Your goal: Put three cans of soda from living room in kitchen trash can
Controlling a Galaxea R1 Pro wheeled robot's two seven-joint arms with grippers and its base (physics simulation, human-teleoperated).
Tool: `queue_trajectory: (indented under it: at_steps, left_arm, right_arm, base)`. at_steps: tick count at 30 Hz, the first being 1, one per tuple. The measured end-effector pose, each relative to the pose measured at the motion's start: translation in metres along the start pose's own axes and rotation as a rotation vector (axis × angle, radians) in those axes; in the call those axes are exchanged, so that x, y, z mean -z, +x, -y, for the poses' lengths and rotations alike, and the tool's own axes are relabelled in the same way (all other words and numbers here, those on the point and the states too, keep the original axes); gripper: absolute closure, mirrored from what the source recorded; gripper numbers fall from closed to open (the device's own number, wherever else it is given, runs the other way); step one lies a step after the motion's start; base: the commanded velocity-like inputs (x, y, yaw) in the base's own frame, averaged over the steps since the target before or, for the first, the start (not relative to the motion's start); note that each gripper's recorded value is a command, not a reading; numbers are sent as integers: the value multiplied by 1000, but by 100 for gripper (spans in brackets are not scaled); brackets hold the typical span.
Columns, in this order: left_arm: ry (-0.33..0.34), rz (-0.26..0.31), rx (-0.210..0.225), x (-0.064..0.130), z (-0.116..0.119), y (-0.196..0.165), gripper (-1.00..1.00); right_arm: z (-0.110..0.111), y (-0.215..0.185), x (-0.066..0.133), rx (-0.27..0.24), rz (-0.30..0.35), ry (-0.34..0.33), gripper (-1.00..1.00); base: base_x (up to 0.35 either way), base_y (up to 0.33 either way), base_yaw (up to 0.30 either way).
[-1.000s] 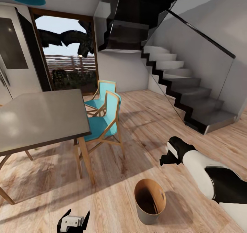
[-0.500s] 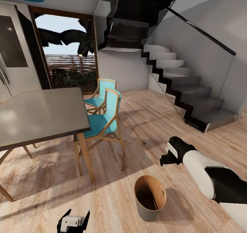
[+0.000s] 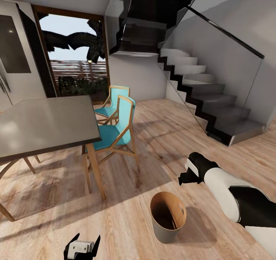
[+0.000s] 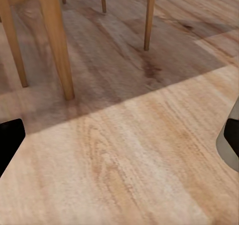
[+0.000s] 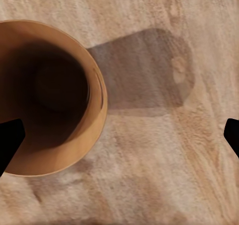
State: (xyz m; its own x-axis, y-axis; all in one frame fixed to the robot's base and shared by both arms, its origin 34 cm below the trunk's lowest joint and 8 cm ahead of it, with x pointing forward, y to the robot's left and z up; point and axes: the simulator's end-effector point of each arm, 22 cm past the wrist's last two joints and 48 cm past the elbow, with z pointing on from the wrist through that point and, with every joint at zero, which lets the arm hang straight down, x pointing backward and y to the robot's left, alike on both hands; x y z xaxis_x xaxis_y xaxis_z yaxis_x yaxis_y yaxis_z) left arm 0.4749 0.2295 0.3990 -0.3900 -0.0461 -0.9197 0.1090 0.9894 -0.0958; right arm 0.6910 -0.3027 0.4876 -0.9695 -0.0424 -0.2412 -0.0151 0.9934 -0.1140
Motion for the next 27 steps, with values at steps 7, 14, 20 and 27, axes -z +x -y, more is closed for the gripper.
queue_trajectory:
  at_steps: [7,14,20,27]
  left_arm:
    - [0,1,0,-2,-1,16,-100]
    - [-1,-20,3,-3,-2,30,-100]
    - [-2,-44,5,-4,-2,40,-100]
    - [-3,-73,9,-4,-3,53,-100]
  right_arm:
    - [-2,8,-14,1,0,1,-100]
    - [-4,14,-30,3,-20,0,-100]
    - [-5,19,-45,6,-44,-1,-100]
    - [-7,26,-62,10,-72,-1,-100]
  base:
    - [0,0,0]
    - [0,0,0]
    - [0,0,0]
    - [0,0,0]
